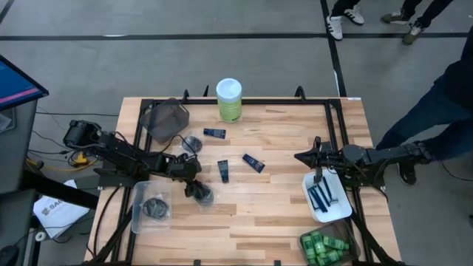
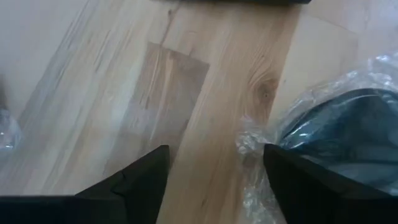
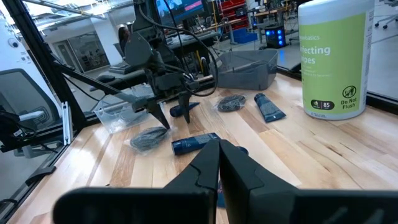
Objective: Pick & Place Travel size toiletries
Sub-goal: Put the black hairbrush into the transparent bin
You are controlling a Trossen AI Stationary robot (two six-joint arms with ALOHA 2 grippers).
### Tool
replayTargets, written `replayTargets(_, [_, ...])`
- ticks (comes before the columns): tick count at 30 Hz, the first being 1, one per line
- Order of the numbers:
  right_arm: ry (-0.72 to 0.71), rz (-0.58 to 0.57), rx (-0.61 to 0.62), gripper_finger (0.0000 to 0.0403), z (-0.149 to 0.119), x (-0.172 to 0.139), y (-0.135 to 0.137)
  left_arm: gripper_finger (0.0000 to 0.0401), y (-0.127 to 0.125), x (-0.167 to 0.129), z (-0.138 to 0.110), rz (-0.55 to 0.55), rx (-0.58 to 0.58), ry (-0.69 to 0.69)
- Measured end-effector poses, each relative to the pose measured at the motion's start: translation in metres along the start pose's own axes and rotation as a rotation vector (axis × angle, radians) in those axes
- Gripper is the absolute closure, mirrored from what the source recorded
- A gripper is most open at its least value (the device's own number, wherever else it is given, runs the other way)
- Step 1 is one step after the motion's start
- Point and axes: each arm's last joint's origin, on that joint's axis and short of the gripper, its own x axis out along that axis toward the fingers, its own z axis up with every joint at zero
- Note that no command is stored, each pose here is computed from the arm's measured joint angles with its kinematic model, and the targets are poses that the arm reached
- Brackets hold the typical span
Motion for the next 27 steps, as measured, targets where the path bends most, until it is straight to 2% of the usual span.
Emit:
replayTargets(6, [0.000,0.000,0.000,0.0398,0.000,0.000,0.000,0.0219,0.003,0.002,-0.005,0.019,-0.001,-0.008])
replayTargets(15, [0.000,0.000,0.000,0.0398,0.000,0.000,0.000,0.0385,0.003,0.002,-0.005,0.020,-0.010,-0.011])
replayTargets(22, [0.000,0.000,0.000,0.0398,0.000,0.000,0.000,0.0400,0.000,0.002,-0.002,-0.027,-0.043,-0.012])
replayTargets(27, [0.000,0.000,0.000,0.0398,0.000,0.000,0.000,0.0401,-0.008,-0.003,0.011,-0.102,-0.049,-0.030])
